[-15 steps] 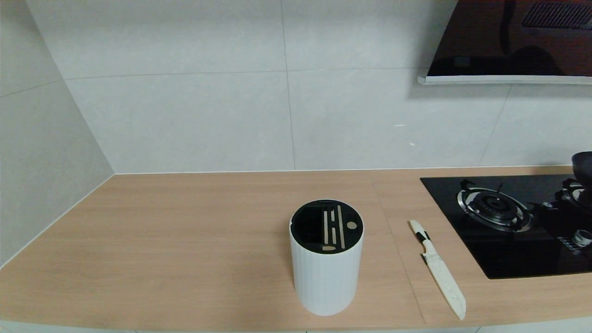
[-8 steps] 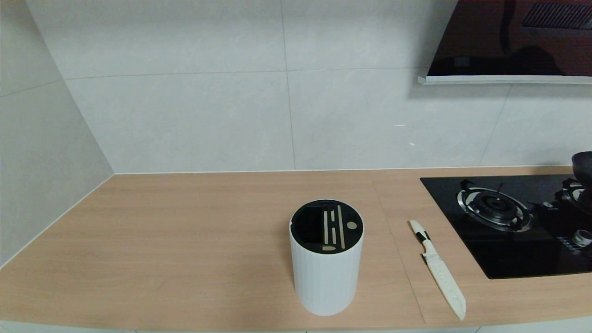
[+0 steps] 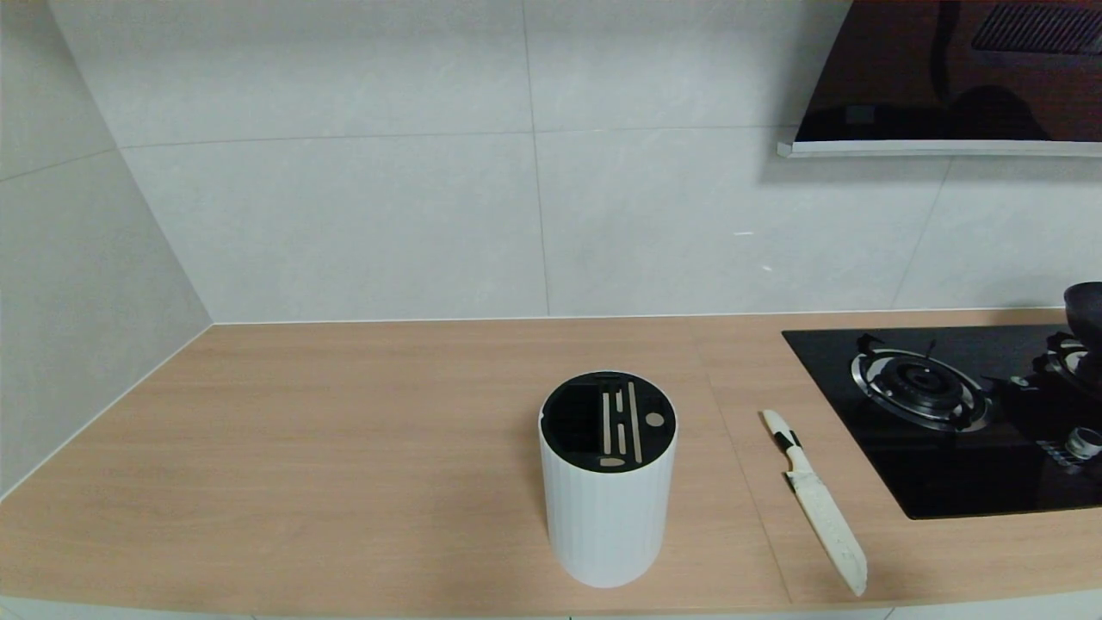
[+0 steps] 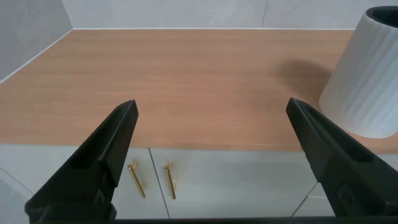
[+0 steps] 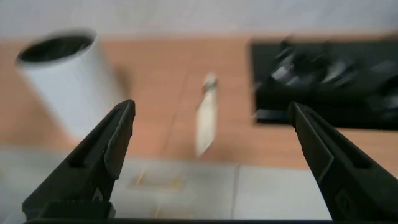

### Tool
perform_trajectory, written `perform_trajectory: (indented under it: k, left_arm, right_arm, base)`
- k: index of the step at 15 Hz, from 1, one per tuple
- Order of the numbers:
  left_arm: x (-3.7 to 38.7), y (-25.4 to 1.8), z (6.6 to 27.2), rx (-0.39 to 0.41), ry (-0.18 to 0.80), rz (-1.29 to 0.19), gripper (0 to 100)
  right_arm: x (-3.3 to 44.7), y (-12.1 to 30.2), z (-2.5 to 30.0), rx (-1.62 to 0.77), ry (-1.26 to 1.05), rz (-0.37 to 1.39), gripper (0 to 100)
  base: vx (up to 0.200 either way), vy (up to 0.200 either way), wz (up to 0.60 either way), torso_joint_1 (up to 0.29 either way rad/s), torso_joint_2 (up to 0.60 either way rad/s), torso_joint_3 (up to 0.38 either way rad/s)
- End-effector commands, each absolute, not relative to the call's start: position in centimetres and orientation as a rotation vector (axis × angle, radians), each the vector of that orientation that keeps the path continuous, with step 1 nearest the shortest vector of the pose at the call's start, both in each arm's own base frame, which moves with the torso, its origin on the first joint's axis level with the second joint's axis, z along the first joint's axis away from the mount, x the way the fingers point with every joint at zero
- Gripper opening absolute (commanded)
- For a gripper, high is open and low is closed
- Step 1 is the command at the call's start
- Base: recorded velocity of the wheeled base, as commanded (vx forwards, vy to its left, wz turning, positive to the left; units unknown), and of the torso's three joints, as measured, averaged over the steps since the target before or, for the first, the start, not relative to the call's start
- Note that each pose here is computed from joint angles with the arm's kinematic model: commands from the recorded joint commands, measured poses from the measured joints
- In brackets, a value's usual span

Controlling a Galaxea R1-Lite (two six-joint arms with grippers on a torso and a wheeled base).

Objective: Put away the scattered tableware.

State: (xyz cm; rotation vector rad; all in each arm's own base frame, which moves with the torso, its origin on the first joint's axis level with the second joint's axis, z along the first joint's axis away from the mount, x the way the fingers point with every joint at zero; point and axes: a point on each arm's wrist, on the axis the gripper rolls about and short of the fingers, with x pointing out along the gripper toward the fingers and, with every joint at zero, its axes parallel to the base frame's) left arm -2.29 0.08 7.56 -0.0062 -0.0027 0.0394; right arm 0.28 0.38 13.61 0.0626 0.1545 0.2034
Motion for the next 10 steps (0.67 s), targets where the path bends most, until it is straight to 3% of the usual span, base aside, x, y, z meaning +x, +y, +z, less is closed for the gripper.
perform_trajectory:
  k: [1,5,10]
  left_arm:
    - [-2.3,0.1,7.6,-0.006,-0.002,0.040,100]
    - [-2.3,0.1,7.6,-0.006,-0.002,0.040,100]
    - [-2.3,0.1,7.6,-0.006,-0.002,0.040,100]
  right_arm:
    - [5.6,1.0,14.9,0.081,0.431,0.288,100]
    - [11.4,2.5,15.0,0.057,0.587,0.344,100]
    - [19.2,4.5,11.5,-0.007,0.661,0.252,100]
  base:
    - [0.000,0.000,0.00,0.000,0.00,0.000]
    - [0.000,0.000,0.00,0.000,0.00,0.000]
    - [0.000,0.000,0.00,0.000,0.00,0.000]
